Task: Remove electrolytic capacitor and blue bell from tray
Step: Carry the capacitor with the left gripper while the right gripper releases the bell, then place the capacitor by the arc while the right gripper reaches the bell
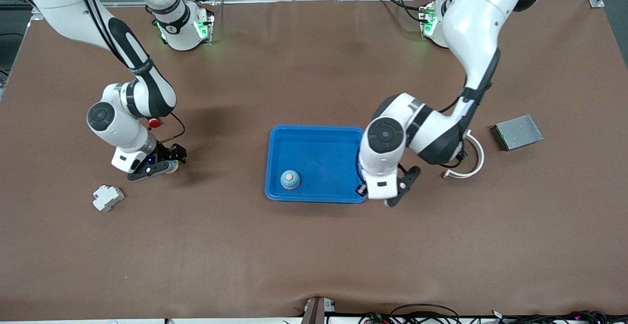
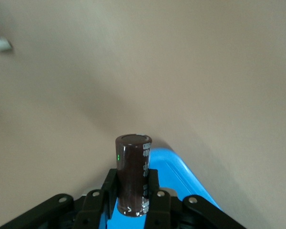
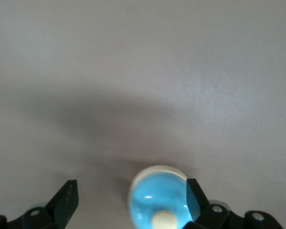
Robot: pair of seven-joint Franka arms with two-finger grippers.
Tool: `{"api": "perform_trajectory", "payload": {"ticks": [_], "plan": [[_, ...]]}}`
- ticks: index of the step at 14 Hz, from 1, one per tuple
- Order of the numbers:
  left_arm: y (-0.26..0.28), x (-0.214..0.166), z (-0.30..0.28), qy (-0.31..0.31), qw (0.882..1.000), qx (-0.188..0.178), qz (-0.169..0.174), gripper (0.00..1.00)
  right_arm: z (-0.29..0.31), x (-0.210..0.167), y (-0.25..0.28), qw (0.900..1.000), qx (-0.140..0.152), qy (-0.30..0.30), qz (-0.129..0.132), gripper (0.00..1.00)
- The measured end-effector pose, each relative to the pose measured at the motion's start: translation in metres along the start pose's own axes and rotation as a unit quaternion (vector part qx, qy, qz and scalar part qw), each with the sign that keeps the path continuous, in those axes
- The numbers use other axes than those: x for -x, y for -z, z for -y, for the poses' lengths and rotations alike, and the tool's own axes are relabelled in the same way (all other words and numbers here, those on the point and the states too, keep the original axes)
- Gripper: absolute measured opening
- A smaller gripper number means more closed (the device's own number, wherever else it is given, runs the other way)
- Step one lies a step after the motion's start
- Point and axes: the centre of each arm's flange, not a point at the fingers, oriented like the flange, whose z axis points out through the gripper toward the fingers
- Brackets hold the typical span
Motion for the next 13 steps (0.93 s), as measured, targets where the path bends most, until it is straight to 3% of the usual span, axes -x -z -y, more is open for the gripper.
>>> {"api": "perform_trajectory", "payload": {"ticks": [3, 6, 9, 13], "plan": [[0.019, -0.059, 0.024, -0.038, 0.999, -0.014, -0.004, 0.3, 0.02, -0.024, 0.04, 0.999, -0.027, -0.039, 0.024, 1.0], [0.02, -0.113, 0.048, -0.055, 0.998, -0.029, 0.001, 0.3, 0.08, -0.041, 0.058, 0.989, -0.026, -0.144, 0.024, 1.0], [0.006, -0.163, 0.082, -0.049, 0.997, -0.056, 0.035, 0.3, 0.185, -0.052, 0.063, 0.97, -0.031, -0.242, -0.001, 1.0], [-0.023, -0.233, 0.138, -0.064, 0.993, -0.07, 0.07, 0.3, 0.281, -0.07, 0.092, 0.954, -0.058, -0.294, -0.032, 1.0]]}}
